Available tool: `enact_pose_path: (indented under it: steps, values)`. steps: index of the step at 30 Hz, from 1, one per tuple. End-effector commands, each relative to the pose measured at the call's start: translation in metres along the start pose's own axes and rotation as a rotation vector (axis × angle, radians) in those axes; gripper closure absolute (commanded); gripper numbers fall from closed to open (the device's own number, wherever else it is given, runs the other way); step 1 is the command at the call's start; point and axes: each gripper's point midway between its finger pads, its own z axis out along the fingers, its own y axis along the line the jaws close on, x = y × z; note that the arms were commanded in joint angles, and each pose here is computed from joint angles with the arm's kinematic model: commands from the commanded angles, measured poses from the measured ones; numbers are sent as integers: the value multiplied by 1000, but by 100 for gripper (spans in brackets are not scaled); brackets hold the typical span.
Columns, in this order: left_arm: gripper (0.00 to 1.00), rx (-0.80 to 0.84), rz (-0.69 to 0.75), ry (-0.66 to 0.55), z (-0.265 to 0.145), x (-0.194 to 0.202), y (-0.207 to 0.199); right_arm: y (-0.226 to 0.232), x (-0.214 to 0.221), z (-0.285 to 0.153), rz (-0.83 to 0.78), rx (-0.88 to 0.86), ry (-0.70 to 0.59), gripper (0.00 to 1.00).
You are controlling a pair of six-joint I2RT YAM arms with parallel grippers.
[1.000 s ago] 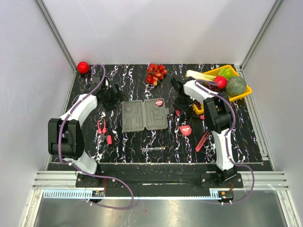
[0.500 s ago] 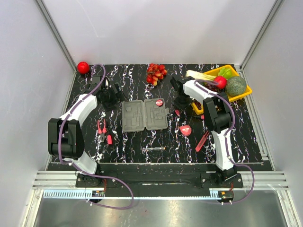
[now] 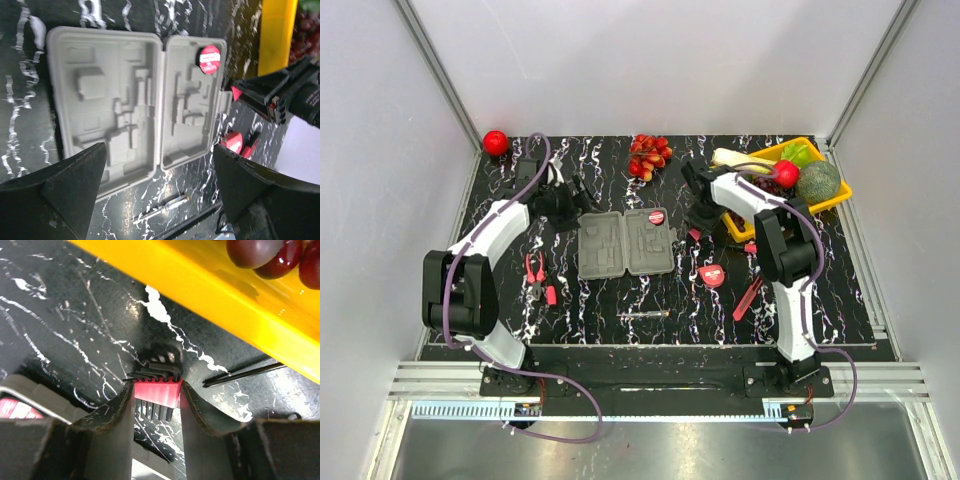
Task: Pack the tool kit
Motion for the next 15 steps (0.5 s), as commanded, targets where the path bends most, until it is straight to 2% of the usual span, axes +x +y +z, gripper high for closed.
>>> enact_pose_path:
  steps: [1, 9, 15]
  values:
    - [9, 196, 115, -4, -10, 5, -48, 20, -27, -56, -69, -169, -127, 83]
    - [10, 432, 267, 60, -13, 34, -107, 24, -24, -115, -145, -348, -131, 83]
    - [14, 593, 367, 100, -18, 58, -155, 55, 3, -170, -310, -681, -46, 82]
